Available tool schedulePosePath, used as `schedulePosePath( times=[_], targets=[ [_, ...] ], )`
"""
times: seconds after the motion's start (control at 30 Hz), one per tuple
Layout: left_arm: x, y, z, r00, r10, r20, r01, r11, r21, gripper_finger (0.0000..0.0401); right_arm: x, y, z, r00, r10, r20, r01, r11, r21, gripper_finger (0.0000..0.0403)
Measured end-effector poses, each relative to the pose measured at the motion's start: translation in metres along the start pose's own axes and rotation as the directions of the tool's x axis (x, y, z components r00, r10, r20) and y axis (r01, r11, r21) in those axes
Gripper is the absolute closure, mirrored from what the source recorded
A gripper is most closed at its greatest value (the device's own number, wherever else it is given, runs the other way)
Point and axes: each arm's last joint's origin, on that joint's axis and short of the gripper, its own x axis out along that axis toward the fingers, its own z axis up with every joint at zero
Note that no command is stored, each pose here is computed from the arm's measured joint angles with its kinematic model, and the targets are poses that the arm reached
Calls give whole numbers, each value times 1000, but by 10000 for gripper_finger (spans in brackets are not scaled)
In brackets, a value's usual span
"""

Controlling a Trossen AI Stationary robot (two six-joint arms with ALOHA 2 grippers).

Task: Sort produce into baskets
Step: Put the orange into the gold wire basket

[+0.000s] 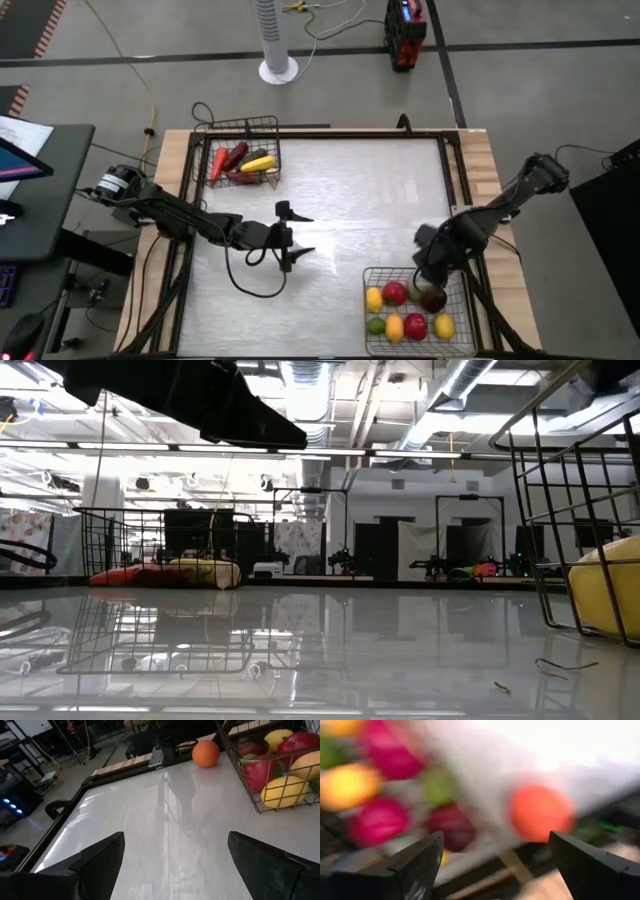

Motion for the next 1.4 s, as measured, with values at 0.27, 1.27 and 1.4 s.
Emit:
schedulePosePath(
  times=[0.27,1.27,1.4],
  targets=[
    [0,0,0,1000,-1,1,1,1000,7,56,-11,-34,12,986,-166,-24,166,947,274,22],
    [-9,7,17,995,20,103,-36,986,160,56,90,-68,73,729,-82,-680,132,991,21,34],
    [-16,11,22,993,24,118,-42,988,151,56,100,-65,79,739,-74,-670,99,995,-1,34]
  ],
)
